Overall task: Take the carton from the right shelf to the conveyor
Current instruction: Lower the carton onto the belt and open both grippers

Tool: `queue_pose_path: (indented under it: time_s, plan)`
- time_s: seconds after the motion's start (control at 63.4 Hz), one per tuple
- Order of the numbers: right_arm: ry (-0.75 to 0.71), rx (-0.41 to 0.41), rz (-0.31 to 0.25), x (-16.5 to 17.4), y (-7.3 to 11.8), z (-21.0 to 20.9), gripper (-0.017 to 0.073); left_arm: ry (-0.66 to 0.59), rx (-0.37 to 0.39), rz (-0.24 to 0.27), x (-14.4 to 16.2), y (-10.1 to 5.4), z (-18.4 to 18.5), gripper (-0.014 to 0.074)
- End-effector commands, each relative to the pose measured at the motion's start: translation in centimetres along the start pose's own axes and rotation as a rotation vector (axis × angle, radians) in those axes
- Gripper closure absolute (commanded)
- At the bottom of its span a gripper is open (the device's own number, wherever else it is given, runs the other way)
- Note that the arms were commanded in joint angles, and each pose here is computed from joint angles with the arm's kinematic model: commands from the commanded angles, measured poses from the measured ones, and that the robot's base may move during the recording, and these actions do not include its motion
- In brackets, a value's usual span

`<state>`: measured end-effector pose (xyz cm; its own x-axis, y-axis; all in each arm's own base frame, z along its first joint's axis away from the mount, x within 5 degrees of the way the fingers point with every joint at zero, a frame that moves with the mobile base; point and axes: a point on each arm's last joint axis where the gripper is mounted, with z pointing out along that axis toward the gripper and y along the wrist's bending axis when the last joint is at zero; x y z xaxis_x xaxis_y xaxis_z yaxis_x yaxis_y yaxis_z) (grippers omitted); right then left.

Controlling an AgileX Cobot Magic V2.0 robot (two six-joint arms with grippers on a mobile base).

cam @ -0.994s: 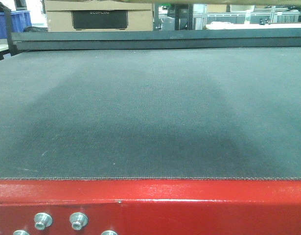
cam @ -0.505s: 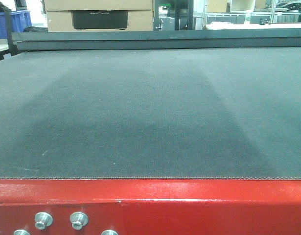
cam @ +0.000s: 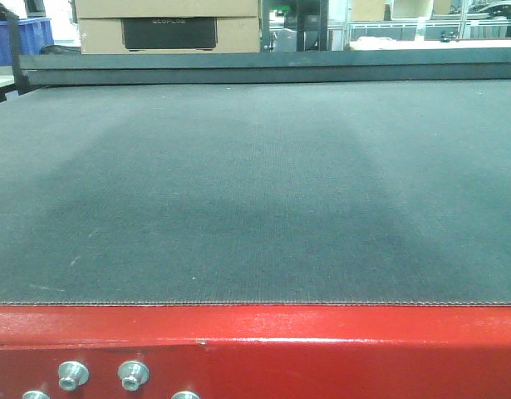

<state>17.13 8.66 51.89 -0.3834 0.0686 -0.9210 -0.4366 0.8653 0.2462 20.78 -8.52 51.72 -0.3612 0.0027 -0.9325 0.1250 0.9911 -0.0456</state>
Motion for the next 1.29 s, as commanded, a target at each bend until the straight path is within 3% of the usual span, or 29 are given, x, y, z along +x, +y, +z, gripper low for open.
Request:
queue_pose_path:
  time_s: [0.0, 0.189, 0.394, 0.568, 0.663, 0.789, 0.931, 1.136, 1.278]
  plan:
    - [0.0, 0.066, -0.061, -0.3, -0.8, 1.8, 0.0627, -0.053, 0.013, -0.019, -0.7, 0.1, 1.4, 0.0603]
    - [0.126, 0.166, -0.122, 0.9, -2.7, 8.0, 0.0627, 0.037, -0.018, -0.031, 0.4, 0.2, 8.0, 0.0602]
    - [0.216, 0.221, -0.17, 2.9, -4.6, 15.0, 0.0627, 0.135, -0.06, -0.028, 2.6, 0.6, 14.9, 0.0602]
    - [0.291, 0.234, -0.171, 5.0, -5.8, 19.4, 0.0627, 0.198, -0.087, -0.014, 4.5, 1.0, 18.8, 0.0594]
    - [0.311, 0.236, -0.17, 5.8, -6.2, 20.7, 0.0612, 0.224, -0.1, 0.009, 5.3, 0.9, 19.9, 0.0527]
    - [0.324, 0.243, -0.166, 6.1, -6.6, 21.2, 0.0404, 0.252, -0.103, 0.036, 5.8, 0.9, 20.5, 0.0316]
    - [0.317, 0.243, -0.166, 5.9, -6.6, 21.0, -0.0009, 0.25, -0.105, 0.034, 5.6, 1.0, 20.2, -0.0032]
    - [0.241, 0.235, -0.17, 4.1, -5.8, 18.2, 0.006, 0.228, -0.109, 0.031, 4.1, 1.4, 17.0, 0.008]
    - [0.15, 0.225, -0.17, 2.1, -4.8, 14.7, 0.0278, 0.218, -0.125, 0.042, 2.8, 2.1, 13.1, 0.0249]
